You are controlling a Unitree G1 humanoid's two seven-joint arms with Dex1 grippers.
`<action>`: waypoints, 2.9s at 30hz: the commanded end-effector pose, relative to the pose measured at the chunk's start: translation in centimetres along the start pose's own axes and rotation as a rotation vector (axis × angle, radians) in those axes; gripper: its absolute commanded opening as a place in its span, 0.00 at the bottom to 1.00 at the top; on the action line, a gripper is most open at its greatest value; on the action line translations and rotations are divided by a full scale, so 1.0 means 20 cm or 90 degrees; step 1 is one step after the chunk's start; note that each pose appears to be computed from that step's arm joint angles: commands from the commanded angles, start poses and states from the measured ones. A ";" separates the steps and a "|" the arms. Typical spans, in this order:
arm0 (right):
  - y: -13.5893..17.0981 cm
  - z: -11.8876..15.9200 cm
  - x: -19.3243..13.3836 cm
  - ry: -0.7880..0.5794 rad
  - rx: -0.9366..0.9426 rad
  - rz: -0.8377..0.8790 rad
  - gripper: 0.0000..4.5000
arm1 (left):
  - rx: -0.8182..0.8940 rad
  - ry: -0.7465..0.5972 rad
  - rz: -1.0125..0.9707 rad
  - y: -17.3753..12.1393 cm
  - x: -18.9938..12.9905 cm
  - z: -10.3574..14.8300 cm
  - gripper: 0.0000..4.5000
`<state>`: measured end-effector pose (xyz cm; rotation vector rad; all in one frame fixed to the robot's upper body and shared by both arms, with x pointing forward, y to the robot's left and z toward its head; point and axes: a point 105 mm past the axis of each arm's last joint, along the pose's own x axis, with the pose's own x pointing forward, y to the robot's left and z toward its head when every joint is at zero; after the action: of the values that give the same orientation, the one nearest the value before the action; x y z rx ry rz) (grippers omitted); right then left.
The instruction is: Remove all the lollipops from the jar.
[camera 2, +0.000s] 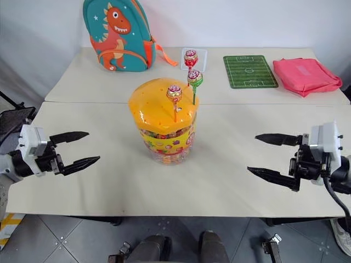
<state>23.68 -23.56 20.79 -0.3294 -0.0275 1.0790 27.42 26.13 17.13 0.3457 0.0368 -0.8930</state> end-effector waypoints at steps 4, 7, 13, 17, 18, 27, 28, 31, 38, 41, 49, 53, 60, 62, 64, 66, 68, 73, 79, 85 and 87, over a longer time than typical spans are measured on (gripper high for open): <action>-0.01 0.08 -0.03 -0.085 -0.045 -0.044 1.00 | -0.032 -0.038 0.006 0.03 -0.03 0.05 1.00; -0.04 0.19 -0.04 -0.197 -0.046 -0.102 1.00 | -0.041 -0.129 0.050 0.12 -0.03 0.15 1.00; -0.01 0.39 0.04 -0.302 -0.007 -0.101 1.00 | -0.153 -0.329 -0.083 0.11 0.00 0.53 1.00; 0.01 0.44 0.20 -0.302 0.008 -0.033 1.00 | -0.142 -0.299 -0.196 0.01 0.05 0.59 1.00; -0.01 0.46 0.24 -0.303 0.008 -0.028 1.00 | -0.134 -0.302 -0.202 0.01 0.06 0.61 1.00; -0.07 0.50 0.52 -0.242 0.044 0.032 1.00 | -0.085 -0.319 -0.243 -0.02 0.10 0.69 1.00; -0.09 0.50 0.56 -0.241 0.050 0.024 1.00 | -0.083 -0.316 -0.247 -0.03 0.11 0.69 1.00; -0.14 0.50 0.64 -0.224 0.031 0.005 1.00 | -0.072 -0.307 -0.262 -0.08 0.14 0.68 1.00; -0.13 0.53 0.69 -0.253 0.051 0.034 0.79 | -0.063 -0.289 -0.285 -0.15 0.15 0.66 1.00; -0.13 0.52 0.72 -0.249 0.044 0.040 0.58 | -0.063 -0.288 -0.277 -0.14 0.15 0.65 1.00; -0.10 0.59 0.70 -0.310 0.037 0.078 0.01 | -0.060 -0.299 -0.277 -0.14 0.15 0.66 1.00; -0.21 0.73 0.52 -0.476 0.075 0.048 0.01 | -0.052 -0.302 -0.268 -0.13 0.16 0.64 1.00; -0.65 0.50 0.13 -0.234 0.154 -0.294 0.01 | 0.068 -0.172 -0.334 -0.23 0.16 0.51 1.00; -0.71 0.24 -0.02 0.002 0.185 -0.414 0.01 | 0.071 -0.178 -0.335 -0.24 0.15 0.52 1.00; -0.73 0.06 -0.15 0.173 0.199 -0.494 0.01 | 0.069 -0.181 -0.330 -0.24 0.15 0.51 1.00; -0.69 -0.03 -0.19 0.250 0.205 -0.496 0.01 | 0.066 -0.178 -0.326 -0.25 0.15 0.50 1.00; -0.64 -0.11 -0.18 0.314 0.197 -0.464 0.01 | 0.064 -0.176 -0.326 -0.26 0.16 0.48 1.00; -0.53 -0.43 -0.29 0.559 0.175 -0.436 0.01 | 0.075 -0.175 -0.319 -0.28 0.19 0.47 1.00; -0.51 -0.44 -0.26 0.520 0.212 -0.431 0.30 | 0.062 -0.174 -0.311 -0.29 0.18 0.48 1.00; -0.58 -0.29 -0.23 0.407 0.144 -0.422 0.74 | 0.062 -0.181 -0.292 -0.26 0.18 0.50 1.00; -0.57 -0.14 -0.16 0.313 0.074 -0.352 0.90 | 0.054 -0.194 -0.277 -0.23 0.17 0.52 1.00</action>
<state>32.48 -33.06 18.36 -0.3964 0.5185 0.3494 25.08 17.27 23.54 0.2644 -0.1544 -1.3955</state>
